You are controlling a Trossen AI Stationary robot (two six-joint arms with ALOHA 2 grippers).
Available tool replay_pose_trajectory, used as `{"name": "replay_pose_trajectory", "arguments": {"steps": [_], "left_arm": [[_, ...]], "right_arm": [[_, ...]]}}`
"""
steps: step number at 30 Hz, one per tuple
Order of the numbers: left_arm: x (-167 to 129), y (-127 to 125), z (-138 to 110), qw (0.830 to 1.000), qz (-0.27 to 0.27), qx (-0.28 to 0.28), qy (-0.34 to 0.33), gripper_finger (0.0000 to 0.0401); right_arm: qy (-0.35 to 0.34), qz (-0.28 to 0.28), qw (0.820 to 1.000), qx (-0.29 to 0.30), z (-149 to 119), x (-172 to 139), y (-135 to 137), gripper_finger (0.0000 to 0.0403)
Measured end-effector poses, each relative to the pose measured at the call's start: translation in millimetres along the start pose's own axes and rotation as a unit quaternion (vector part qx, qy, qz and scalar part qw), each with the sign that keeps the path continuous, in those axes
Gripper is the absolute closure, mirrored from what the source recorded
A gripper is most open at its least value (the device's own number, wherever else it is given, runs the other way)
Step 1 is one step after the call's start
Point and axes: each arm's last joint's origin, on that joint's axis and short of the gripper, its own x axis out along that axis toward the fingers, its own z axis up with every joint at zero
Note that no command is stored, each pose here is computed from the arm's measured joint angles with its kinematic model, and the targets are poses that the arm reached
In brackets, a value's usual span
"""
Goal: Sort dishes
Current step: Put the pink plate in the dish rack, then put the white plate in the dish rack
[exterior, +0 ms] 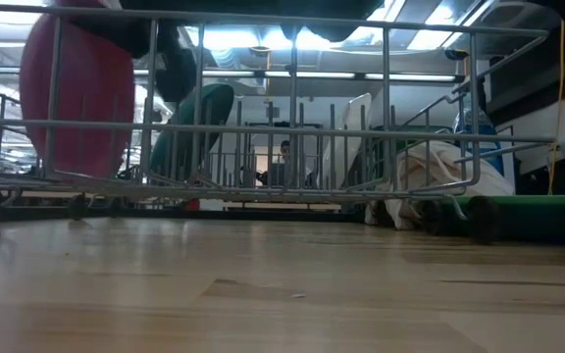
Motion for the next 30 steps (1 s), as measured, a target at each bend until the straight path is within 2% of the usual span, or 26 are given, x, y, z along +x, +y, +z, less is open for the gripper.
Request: {"name": "replay_pose_trajectory", "arguments": {"steps": [9, 19, 26, 30], "left_arm": [[0.1, -0.1, 0.1, 1.000, 0.000, 0.000, 0.000, 0.0284], [0.1, -0.1, 0.0, 1.000, 0.000, 0.005, 0.000, 0.0284], [0.1, -0.1, 0.0, 1.000, 0.000, 0.005, 0.000, 0.0284], [0.1, -0.1, 0.0, 1.000, 0.000, 0.006, 0.000, 0.0284]], "right_arm": [[0.001, 0.013, 1.000, 0.003, 14.7, 9.4, -13.5, 0.0279], [0.112, 0.117, 0.987, 0.003, 21.0, 16.4, -24.0, 0.0278], [0.122, 0.078, 0.989, 0.032, 21.5, 18.3, -31.9, 0.0278], [0.125, 0.075, 0.989, 0.036, 23.8, 17.7, -30.1, 0.0278]]}}
